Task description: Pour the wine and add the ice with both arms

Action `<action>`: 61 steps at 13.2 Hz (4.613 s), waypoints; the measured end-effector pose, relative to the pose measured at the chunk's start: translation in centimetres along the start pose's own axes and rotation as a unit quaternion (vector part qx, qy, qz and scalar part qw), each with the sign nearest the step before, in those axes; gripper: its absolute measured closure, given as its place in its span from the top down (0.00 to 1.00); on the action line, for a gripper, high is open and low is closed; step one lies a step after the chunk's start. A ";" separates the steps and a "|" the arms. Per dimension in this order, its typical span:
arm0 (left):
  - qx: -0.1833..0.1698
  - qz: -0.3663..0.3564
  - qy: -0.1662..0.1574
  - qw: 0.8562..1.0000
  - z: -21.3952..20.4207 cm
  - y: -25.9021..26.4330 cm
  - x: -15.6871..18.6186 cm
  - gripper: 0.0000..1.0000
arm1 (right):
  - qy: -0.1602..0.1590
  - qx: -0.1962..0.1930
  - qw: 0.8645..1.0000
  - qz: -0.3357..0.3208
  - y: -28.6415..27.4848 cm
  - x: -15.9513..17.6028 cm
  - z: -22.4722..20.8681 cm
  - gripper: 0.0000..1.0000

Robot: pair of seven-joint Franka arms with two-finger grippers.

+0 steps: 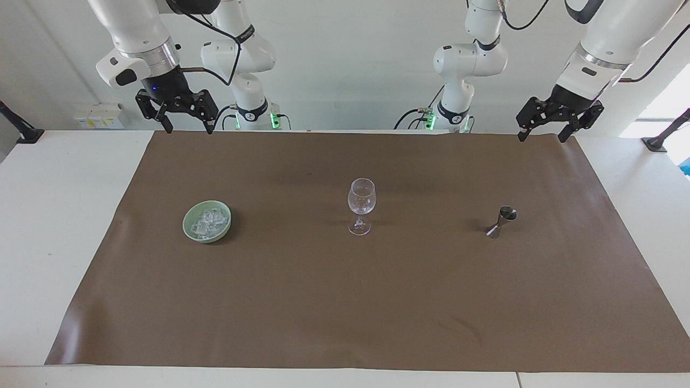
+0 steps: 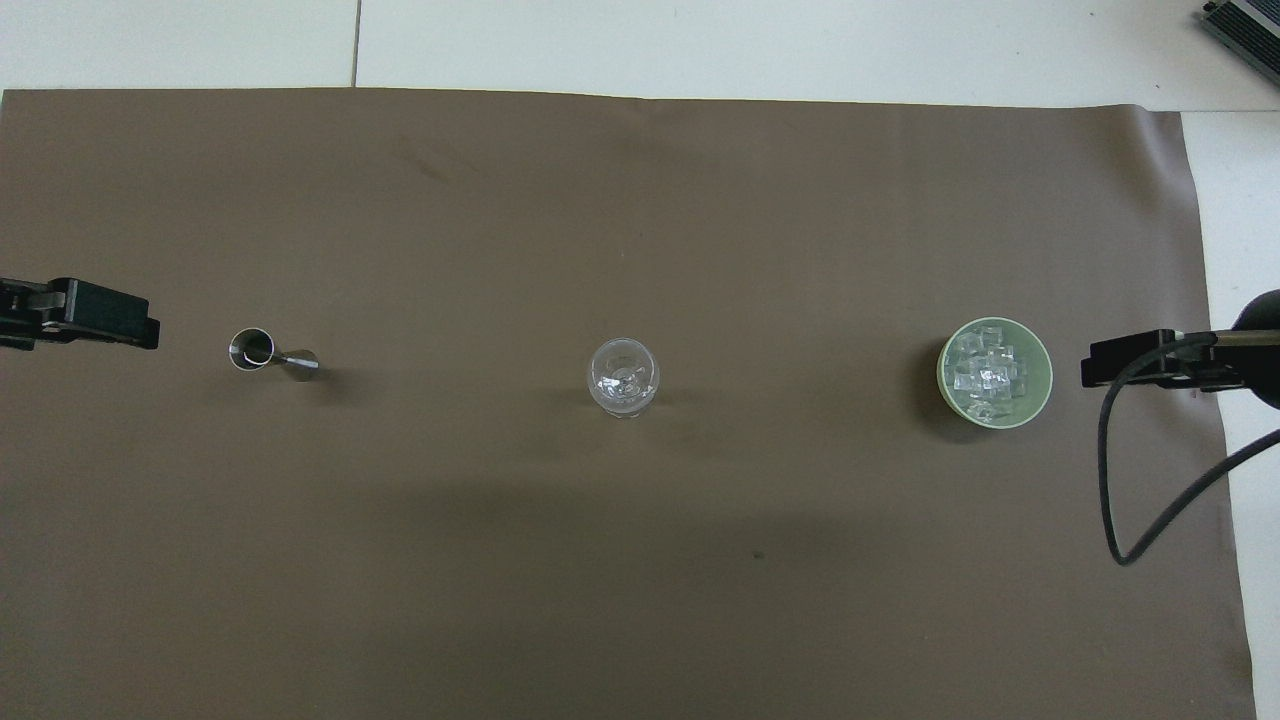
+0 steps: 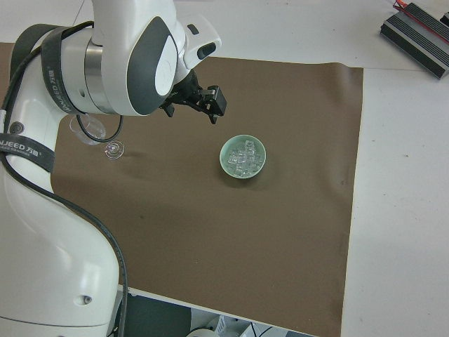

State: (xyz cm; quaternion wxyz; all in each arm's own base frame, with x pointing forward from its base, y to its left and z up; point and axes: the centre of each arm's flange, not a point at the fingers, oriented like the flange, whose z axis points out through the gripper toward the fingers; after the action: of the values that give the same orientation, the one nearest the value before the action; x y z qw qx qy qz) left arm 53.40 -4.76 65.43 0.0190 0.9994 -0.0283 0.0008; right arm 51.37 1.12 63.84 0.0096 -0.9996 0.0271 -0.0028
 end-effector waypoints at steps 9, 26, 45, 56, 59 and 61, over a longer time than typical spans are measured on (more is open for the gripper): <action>-0.003 0.001 0.000 1.000 0.1 0.1 0.5 1.00 | 0.000 0.000 1.000 0.000 0.0 0.0 0.0 1.00; -0.092 -0.146 -0.075 0.982 6.1 -6.6 9.1 1.00 | 0.000 0.000 1.000 0.000 0.0 0.0 0.0 1.00; -0.226 -0.512 -0.214 0.801 14.6 -16.4 8.3 1.00 | 0.000 0.000 1.000 0.000 0.0 0.0 0.0 1.00; -0.282 -0.617 -0.271 0.683 20.5 -20.2 6.4 1.00 | 0.000 0.000 1.000 0.000 0.0 0.0 0.0 1.00; -0.289 -0.632 -0.283 0.660 22.9 -20.5 5.9 1.00 | 0.000 0.000 1.000 0.000 0.0 0.0 0.0 1.00; -0.297 -0.642 -0.287 0.646 24.2 -20.7 5.5 1.00 | 0.000 0.000 1.000 0.000 0.0 0.0 0.0 1.00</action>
State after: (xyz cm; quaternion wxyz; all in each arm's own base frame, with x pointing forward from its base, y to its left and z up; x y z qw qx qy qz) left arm 60.12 14.67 40.52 0.3011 0.6586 0.6177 -0.3066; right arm 51.36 1.12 63.85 0.0096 -0.9996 0.0271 -0.0029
